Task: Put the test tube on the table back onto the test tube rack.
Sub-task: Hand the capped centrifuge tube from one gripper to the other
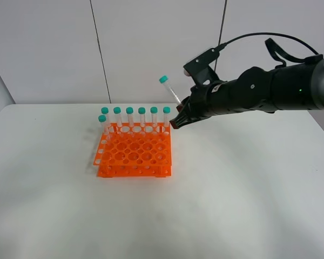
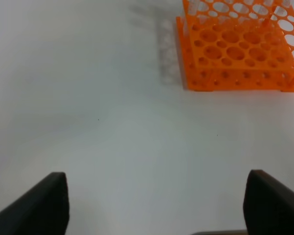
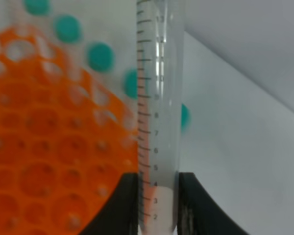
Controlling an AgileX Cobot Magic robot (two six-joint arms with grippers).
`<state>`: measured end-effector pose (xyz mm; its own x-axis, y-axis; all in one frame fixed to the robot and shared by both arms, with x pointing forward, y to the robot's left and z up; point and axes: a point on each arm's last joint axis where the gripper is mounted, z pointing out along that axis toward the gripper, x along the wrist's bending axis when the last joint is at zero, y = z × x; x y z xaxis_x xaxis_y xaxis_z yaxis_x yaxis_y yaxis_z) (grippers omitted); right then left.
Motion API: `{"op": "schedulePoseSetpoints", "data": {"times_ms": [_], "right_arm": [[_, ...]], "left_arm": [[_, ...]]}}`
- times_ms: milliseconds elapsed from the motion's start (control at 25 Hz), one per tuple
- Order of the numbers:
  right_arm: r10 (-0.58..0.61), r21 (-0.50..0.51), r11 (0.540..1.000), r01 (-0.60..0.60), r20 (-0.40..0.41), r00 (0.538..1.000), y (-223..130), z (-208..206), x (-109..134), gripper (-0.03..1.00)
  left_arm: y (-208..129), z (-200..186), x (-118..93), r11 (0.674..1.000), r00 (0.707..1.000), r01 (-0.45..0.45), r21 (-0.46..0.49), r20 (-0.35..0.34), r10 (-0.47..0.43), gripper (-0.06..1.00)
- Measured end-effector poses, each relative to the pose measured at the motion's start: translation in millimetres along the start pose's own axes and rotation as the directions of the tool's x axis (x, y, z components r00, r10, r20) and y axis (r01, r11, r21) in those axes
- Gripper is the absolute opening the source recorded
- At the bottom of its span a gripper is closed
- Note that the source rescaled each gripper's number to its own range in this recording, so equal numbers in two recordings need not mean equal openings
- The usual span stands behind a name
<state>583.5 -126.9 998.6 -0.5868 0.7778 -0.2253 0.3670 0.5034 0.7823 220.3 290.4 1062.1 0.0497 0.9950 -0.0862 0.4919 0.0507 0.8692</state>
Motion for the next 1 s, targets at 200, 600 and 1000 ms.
{"op": "schedulePoseSetpoints", "data": {"times_ms": [200, 600, 1000], "right_arm": [[-0.082, -0.095, 0.992, 0.077, -0.043, 0.996, 18, -2, 42, 0.01], [-0.118, -0.325, 0.942, 0.087, -0.078, 0.990, 48, -17, 109, 0.01], [-0.054, -0.450, 0.888, -0.092, -0.303, 0.952, 45, -27, 134, 0.01]], "left_arm": [[0, 0, 0, 1.000, 1.000, 0.000, 0.000, 0.000, 0.000, 0.84], [0, 0, 0, 1.000, 1.000, 0.000, 0.000, 0.000, 0.000, 0.84], [0, 0, 0, 1.000, 1.000, 0.000, 0.000, 0.000, 0.000, 0.84]]}}
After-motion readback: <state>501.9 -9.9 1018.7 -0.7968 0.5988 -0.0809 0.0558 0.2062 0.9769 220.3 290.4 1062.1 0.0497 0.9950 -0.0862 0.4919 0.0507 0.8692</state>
